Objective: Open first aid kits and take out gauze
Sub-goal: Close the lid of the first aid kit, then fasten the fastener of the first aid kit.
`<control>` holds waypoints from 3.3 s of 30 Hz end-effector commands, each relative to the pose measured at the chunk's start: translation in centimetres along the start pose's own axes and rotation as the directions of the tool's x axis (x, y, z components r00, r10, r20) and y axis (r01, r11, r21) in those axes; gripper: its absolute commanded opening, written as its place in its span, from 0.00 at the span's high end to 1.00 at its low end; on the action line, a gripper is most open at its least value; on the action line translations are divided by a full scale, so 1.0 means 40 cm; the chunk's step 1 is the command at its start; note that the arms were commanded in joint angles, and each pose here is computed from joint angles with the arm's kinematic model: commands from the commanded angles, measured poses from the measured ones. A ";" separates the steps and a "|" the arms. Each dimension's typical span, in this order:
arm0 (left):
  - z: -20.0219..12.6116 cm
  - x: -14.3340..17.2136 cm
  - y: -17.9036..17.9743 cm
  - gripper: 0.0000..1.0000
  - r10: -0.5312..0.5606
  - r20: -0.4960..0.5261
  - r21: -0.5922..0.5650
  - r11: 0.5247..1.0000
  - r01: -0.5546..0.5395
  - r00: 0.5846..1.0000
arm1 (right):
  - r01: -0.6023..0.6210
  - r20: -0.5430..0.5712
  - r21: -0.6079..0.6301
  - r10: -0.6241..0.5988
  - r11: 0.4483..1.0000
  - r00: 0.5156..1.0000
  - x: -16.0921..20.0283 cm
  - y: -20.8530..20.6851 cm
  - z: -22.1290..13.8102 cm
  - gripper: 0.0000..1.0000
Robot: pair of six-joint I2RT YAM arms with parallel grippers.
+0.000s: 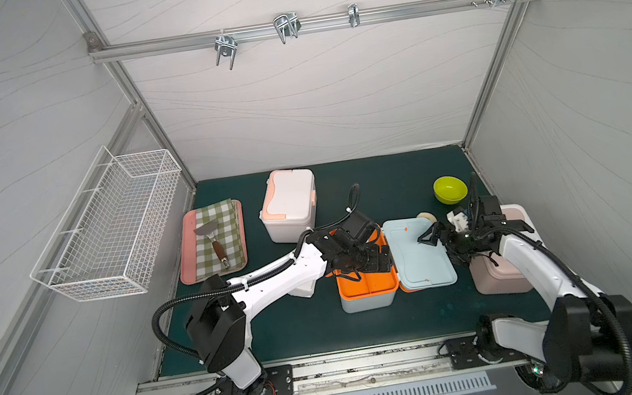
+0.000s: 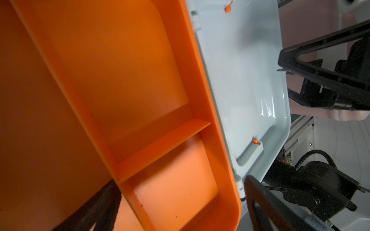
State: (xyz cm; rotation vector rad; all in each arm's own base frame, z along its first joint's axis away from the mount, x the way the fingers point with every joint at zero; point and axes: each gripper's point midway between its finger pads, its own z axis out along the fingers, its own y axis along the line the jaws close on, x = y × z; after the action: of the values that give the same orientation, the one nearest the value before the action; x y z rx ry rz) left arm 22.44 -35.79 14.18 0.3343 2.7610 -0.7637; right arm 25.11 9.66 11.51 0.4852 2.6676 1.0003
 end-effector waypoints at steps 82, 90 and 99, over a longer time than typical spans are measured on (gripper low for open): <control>-0.232 -0.031 0.243 0.04 -0.427 0.186 0.460 0.833 0.306 0.885 | 0.700 -0.081 -0.075 -0.704 0.711 0.706 0.237 0.464 -0.085 0.09; -0.149 -0.062 0.243 0.04 -0.465 0.118 0.524 0.780 0.343 0.878 | 0.800 -0.219 0.190 -0.770 0.569 0.599 0.219 0.413 0.011 0.43; -0.100 -0.073 0.212 0.04 -0.446 0.095 0.561 0.763 0.322 0.890 | 0.818 -0.339 0.231 -0.745 0.526 0.575 0.237 0.345 0.112 0.49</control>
State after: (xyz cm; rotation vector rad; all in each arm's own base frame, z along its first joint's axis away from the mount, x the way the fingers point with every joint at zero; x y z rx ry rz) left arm 26.35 -25.51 12.26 -0.3132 2.4628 -1.4829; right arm 21.45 26.45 17.93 -0.7581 2.6976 0.3360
